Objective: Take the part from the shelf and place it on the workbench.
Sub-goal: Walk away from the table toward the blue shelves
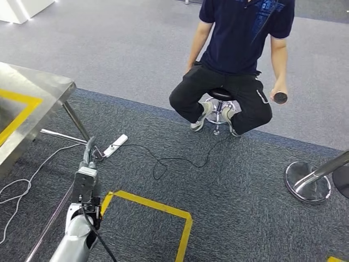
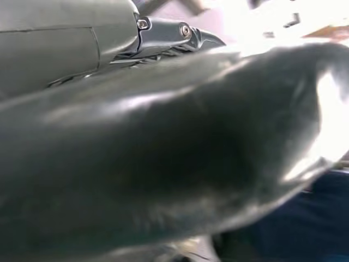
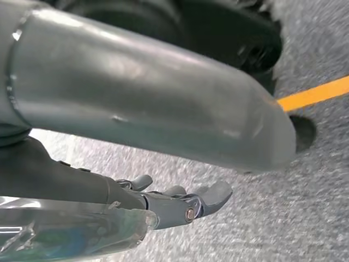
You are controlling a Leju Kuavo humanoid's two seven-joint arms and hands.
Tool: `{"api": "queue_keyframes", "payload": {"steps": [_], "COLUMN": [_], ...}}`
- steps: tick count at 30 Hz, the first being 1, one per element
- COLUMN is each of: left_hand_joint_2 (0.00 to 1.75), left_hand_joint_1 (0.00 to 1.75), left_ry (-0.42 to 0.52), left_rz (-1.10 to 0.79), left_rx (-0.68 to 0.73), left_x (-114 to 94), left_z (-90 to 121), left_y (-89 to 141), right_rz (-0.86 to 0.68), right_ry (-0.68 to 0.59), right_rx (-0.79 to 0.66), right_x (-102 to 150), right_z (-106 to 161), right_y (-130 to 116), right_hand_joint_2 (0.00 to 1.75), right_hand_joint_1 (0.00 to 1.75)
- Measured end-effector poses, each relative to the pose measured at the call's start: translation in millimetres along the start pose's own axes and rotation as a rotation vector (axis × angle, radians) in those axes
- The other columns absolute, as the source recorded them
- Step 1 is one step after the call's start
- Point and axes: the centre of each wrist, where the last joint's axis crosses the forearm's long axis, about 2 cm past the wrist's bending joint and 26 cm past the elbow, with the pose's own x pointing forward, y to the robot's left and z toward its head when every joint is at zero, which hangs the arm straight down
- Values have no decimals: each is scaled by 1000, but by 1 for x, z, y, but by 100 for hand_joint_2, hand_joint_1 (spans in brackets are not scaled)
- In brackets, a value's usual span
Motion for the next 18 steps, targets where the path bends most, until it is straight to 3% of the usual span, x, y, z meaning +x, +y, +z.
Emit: {"api": "queue_keyframes", "payload": {"steps": [6,9,18], "left_hand_joint_2": [0,0,0], "left_hand_joint_1": [0,0,0], "left_ry": [309,450,641], "left_rz": [-130,-142,-159], "left_rx": [140,173,228], "left_x": [-51,-73,-99], "left_z": [4,17,37], "left_y": [21,37,56], "right_rz": [4,5,14], "right_ry": [4,10,29], "right_rx": [-5,-10,-15], "right_x": [1,2,0], "right_z": [0,0,0], "right_y": [1,2,5], "right_hand_joint_2": [0,0,0], "right_hand_joint_1": [0,0,0]}}
